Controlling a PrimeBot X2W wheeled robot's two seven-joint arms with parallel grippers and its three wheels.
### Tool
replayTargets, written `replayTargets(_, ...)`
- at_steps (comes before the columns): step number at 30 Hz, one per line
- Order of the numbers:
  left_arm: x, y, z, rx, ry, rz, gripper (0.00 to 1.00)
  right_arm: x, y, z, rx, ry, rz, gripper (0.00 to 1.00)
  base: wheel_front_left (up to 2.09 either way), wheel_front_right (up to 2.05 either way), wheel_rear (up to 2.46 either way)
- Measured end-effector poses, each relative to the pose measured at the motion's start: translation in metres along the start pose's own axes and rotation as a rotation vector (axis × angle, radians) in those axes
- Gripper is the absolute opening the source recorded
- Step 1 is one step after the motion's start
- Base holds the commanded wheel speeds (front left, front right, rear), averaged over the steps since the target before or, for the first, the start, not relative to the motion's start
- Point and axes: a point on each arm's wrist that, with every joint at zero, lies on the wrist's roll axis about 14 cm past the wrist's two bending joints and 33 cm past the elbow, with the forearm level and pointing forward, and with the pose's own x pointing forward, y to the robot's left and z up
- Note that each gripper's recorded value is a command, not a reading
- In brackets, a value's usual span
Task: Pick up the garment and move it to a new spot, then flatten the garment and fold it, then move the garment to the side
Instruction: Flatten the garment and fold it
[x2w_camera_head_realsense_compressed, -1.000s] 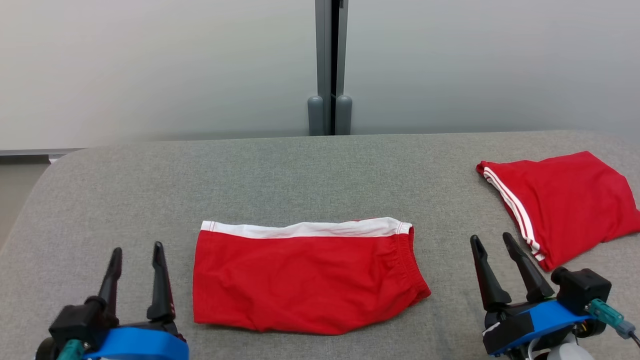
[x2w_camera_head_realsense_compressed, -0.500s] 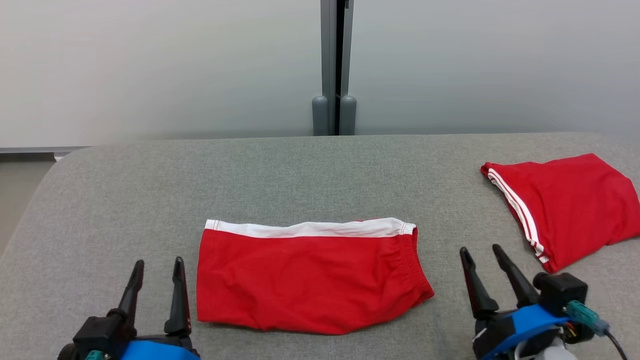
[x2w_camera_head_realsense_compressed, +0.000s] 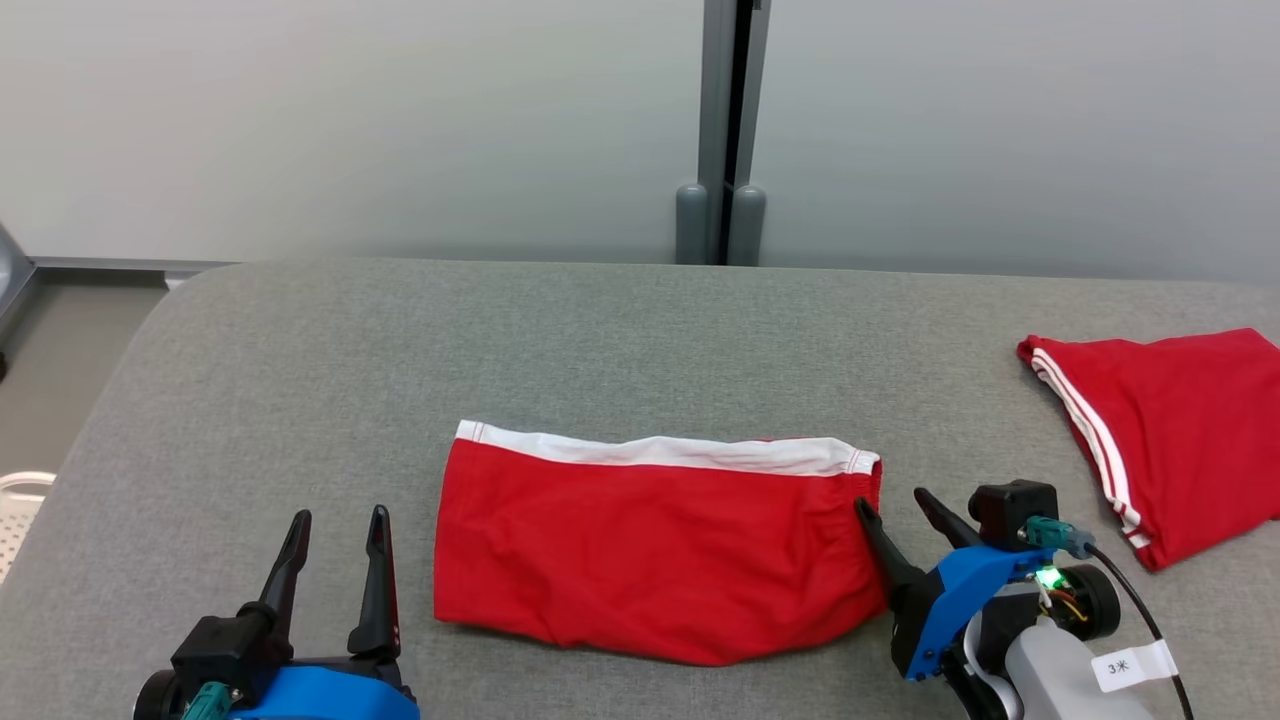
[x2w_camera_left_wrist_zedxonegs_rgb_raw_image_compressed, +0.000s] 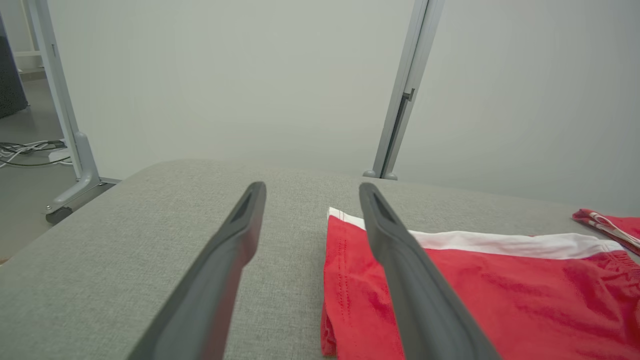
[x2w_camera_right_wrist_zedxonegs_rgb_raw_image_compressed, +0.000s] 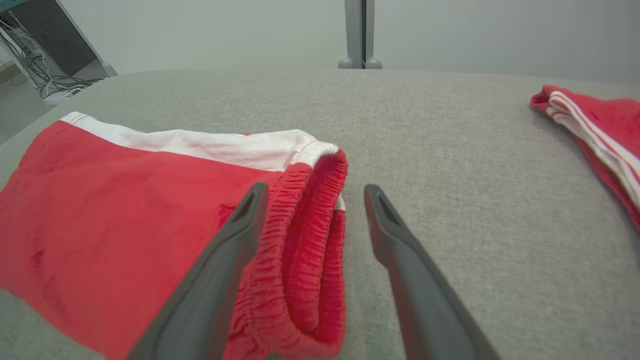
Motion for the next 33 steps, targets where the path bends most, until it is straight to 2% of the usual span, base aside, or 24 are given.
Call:
replayTargets(11,-0.004,0.013,-0.006,0.002,0.02,0.049,1.0,0.009,-0.012,-0.05,0.063,0.208,-0.059,1.0,0.0,0.0,0.0)
replayTargets(19,0.003,0.017,-0.008,0.016,0.031,0.046,1.0,0.018,-0.003,-0.071,0.175,0.345,-0.053,1.0,0.0,0.0,0.0)
replayTargets(20,0.003,0.018,-0.007,0.017,0.03,0.046,1.0,0.019,-0.001,-0.072,0.189,0.356,-0.051,0.78,0.0,0.0,0.0)
replayTargets(21,0.003,0.018,-0.007,0.019,0.031,0.046,1.0,0.02,0.0,-0.072,0.2,0.36,-0.048,0.5,0.0,0.0,0.0)
replayTargets(22,0.002,0.019,-0.008,0.018,0.033,0.047,1.0,0.02,0.001,-0.072,0.204,0.366,-0.045,0.36,0.0,0.0,0.0)
replayTargets(23,0.002,0.019,-0.008,0.016,0.033,0.048,1.0,0.021,0.002,-0.072,0.211,0.365,-0.043,0.13,0.0,0.0,0.0)
replayTargets(24,0.001,0.02,-0.008,0.017,0.034,0.05,1.0,0.022,0.004,-0.071,0.228,0.361,-0.041,0.0,0.0,0.0,0.0)
replayTargets(31,-0.002,0.021,-0.006,0.014,0.026,0.051,1.0,0.027,0.012,-0.049,0.297,0.292,-0.014,0.0,0.0,0.0,0.0)
replayTargets(33,-0.003,0.02,-0.007,0.013,0.029,0.048,1.0,0.027,0.003,-0.036,0.288,0.252,-0.017,0.0,0.0,0.0,0.0)
